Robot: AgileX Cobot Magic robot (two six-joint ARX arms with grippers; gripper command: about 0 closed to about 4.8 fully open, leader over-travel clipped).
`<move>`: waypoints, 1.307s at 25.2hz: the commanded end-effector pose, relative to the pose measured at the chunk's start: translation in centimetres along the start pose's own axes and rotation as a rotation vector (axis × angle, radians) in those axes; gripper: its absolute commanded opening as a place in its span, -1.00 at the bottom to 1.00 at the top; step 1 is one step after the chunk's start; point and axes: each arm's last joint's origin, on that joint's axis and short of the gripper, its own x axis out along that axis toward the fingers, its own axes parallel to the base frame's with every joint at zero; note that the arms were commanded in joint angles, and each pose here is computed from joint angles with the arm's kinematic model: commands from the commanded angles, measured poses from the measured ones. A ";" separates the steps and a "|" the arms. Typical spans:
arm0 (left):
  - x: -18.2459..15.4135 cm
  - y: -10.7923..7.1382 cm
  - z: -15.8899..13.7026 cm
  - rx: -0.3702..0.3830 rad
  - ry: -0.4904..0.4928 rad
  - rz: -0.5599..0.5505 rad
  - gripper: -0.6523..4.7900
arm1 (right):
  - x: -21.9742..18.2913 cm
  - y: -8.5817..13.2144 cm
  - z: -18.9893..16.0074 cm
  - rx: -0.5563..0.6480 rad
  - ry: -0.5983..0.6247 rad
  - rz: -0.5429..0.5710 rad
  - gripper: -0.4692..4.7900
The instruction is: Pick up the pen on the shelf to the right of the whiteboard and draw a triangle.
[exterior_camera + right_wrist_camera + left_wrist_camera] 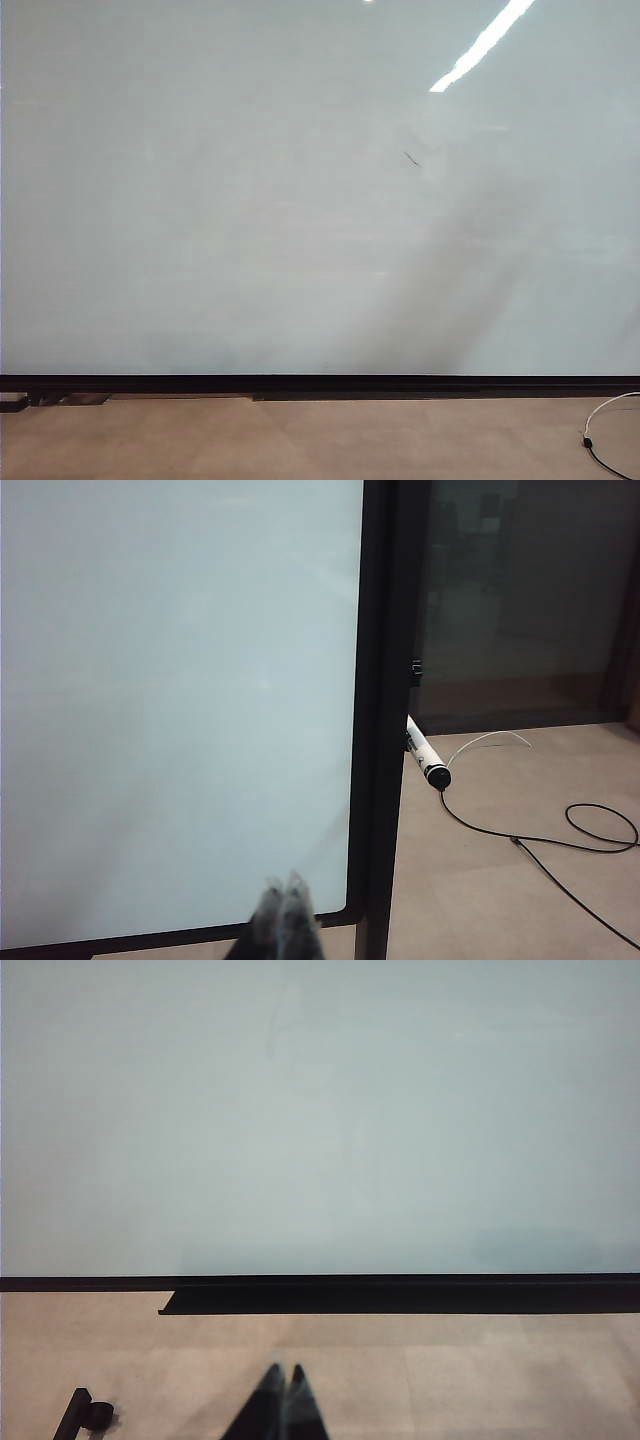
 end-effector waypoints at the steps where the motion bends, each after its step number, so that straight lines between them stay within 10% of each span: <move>1: 0.0 0.0 0.2 0.000 -0.011 -0.004 -0.78 | 0.0 0.0 0.0 0.005 -0.012 -0.001 -0.84; 9: 0.0 0.0 0.2 0.000 -0.011 -0.004 -0.78 | 0.0 0.0 0.1 0.015 -0.023 0.006 -0.84; 14: 0.0 0.0 0.2 0.000 -0.011 -0.004 -0.78 | -0.1 0.7 1.2 0.033 -0.136 0.232 -0.69; 22: 0.0 0.0 0.2 0.000 -0.011 -0.004 -0.78 | 1.0 -0.1 5.2 0.003 -0.170 0.063 0.08; 33: 0.0 0.0 0.2 0.000 -0.011 -0.004 -0.78 | 5.5 -6.6 4.1 -0.003 -0.147 0.064 0.27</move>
